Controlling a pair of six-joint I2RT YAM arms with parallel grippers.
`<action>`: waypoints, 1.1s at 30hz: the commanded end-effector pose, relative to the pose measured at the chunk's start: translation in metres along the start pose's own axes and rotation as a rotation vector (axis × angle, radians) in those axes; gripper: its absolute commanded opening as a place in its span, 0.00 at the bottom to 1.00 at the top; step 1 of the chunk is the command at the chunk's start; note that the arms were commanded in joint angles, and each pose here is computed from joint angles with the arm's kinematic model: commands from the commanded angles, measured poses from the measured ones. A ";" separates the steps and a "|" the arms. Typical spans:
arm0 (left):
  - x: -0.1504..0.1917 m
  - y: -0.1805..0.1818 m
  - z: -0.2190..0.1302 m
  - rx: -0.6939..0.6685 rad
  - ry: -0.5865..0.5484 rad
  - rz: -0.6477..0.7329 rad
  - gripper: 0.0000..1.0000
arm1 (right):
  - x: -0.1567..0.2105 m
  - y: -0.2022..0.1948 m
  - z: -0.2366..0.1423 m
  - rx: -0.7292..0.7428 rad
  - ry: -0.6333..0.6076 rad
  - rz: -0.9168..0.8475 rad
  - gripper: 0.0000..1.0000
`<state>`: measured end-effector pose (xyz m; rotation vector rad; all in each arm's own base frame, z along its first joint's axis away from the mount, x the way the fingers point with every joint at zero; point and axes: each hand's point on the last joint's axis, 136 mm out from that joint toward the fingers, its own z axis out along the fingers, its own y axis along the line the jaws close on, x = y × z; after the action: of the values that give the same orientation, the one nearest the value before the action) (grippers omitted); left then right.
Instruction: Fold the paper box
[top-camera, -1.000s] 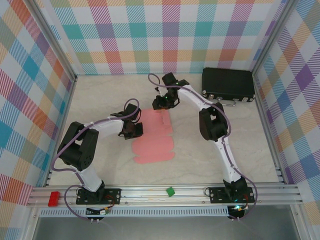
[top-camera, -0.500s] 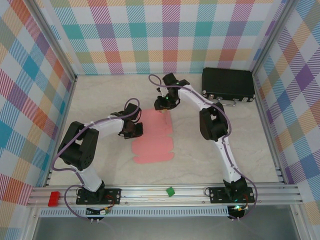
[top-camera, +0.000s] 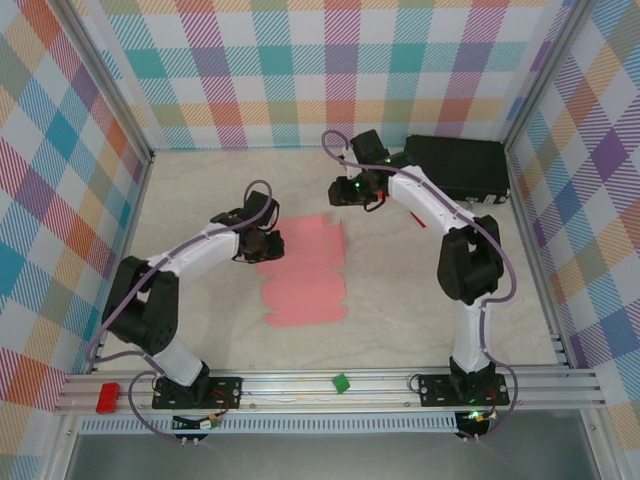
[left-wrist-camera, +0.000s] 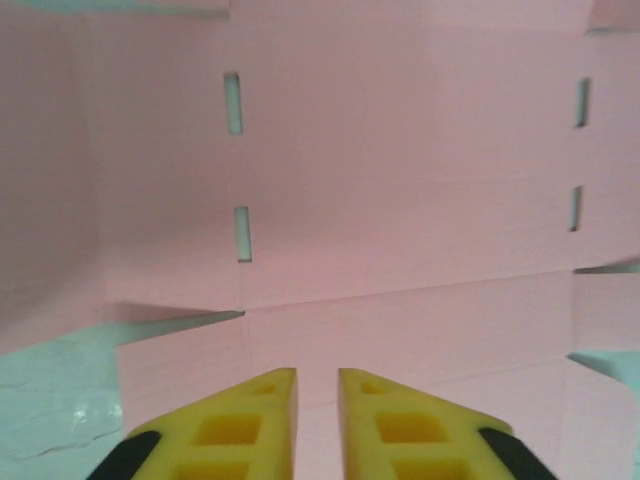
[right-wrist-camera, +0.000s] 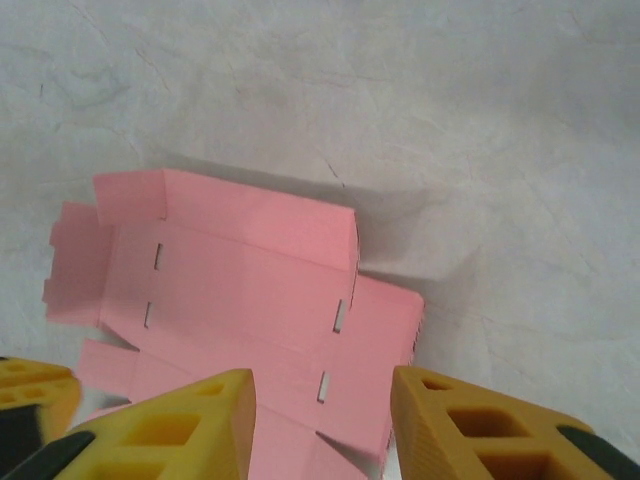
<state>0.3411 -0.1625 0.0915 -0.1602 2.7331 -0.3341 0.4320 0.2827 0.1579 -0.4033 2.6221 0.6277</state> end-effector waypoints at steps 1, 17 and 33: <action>0.002 0.020 -0.027 -0.083 -0.060 -0.019 0.26 | 0.023 0.014 -0.003 -0.061 0.034 0.007 0.41; 0.038 0.054 -0.006 -0.080 -0.024 -0.125 0.54 | 0.115 0.059 0.063 -0.144 0.228 0.035 0.26; 0.035 0.050 0.034 -0.001 -0.009 -0.186 0.58 | 0.149 0.052 0.096 -0.152 0.323 0.081 0.22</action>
<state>0.3126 -0.1231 0.0381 -0.3997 2.7309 -0.3367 0.3220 0.3430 0.0406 -0.4805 2.8911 0.8288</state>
